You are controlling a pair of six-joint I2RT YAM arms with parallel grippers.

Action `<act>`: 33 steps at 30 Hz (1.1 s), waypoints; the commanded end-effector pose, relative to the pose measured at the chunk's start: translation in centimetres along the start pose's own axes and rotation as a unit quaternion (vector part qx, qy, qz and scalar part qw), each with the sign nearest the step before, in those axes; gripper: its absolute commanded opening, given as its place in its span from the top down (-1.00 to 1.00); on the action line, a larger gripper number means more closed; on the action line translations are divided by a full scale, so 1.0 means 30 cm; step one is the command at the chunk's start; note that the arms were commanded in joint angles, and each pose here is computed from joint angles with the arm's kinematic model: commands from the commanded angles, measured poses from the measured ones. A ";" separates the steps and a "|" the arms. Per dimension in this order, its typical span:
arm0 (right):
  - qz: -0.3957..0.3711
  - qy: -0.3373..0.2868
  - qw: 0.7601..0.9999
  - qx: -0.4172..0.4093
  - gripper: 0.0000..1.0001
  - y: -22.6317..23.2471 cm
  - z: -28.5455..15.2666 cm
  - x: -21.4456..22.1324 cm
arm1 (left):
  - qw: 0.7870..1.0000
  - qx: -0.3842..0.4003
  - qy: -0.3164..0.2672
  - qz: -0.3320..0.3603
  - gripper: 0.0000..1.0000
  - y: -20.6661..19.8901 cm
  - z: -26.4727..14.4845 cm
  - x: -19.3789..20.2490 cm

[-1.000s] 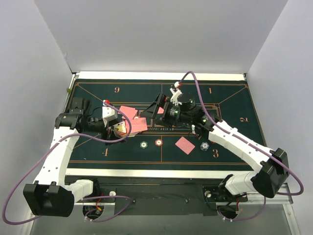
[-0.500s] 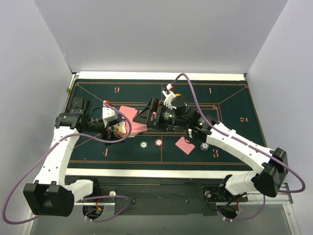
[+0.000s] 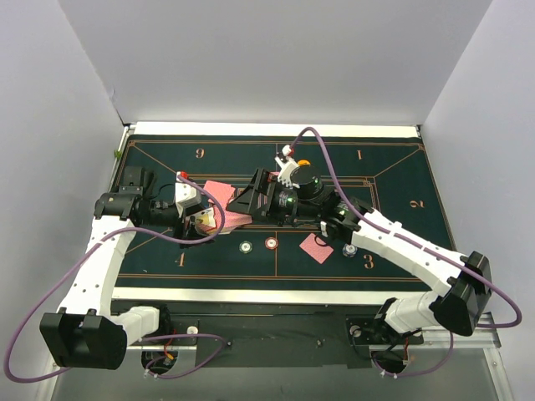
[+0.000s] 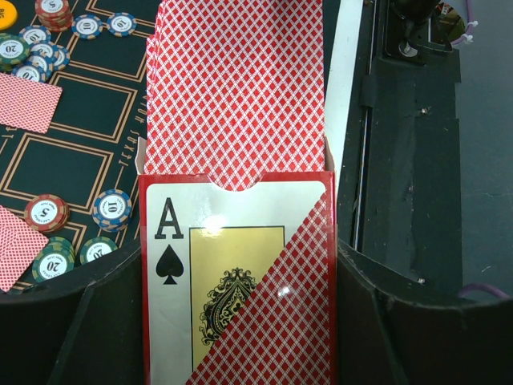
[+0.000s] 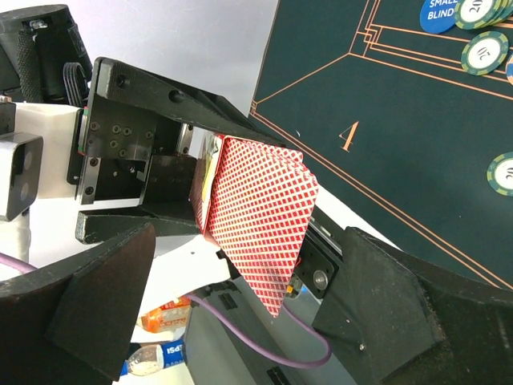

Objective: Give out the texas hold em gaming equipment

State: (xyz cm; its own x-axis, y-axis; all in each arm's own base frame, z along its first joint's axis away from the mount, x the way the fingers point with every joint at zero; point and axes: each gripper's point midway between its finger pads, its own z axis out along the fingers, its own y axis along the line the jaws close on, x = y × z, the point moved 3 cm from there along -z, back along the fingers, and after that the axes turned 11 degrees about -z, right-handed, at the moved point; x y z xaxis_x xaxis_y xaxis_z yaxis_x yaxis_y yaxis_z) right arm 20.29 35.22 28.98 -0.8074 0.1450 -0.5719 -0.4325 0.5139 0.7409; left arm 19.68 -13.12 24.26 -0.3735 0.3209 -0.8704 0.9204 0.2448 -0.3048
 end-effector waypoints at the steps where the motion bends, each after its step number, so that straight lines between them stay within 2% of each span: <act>1: -0.001 -0.003 1.000 -0.011 -0.81 0.004 0.032 0.009 | 0.999 0.008 -0.031 0.030 1.00 -0.023 -0.016 -0.066; 10: 0.006 0.005 1.000 -0.015 -0.29 0.003 0.056 0.028 | 0.999 0.005 -0.034 0.032 1.00 -0.023 -0.017 -0.073; 12: 0.006 0.006 1.000 -0.014 -0.10 0.001 0.057 0.029 | 0.999 0.004 -0.035 0.031 1.00 -0.023 -0.018 -0.074; 20: 0.007 0.011 1.000 -0.006 0.25 -0.015 0.049 0.041 | 0.999 0.003 -0.038 0.032 1.00 -0.023 -0.019 -0.083; 33: 0.003 -0.004 1.000 0.007 0.30 -0.041 -0.012 0.019 | 0.998 0.001 -0.043 0.035 1.00 -0.019 -0.020 -0.094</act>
State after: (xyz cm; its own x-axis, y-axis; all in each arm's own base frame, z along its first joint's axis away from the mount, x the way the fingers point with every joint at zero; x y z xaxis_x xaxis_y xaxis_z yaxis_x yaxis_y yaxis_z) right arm 20.36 35.51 26.80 -0.8308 0.1426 -0.5380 -0.3966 0.5265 0.7520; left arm 19.74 -13.14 24.43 -0.3966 0.3099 -0.8641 0.9093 0.2617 -0.3235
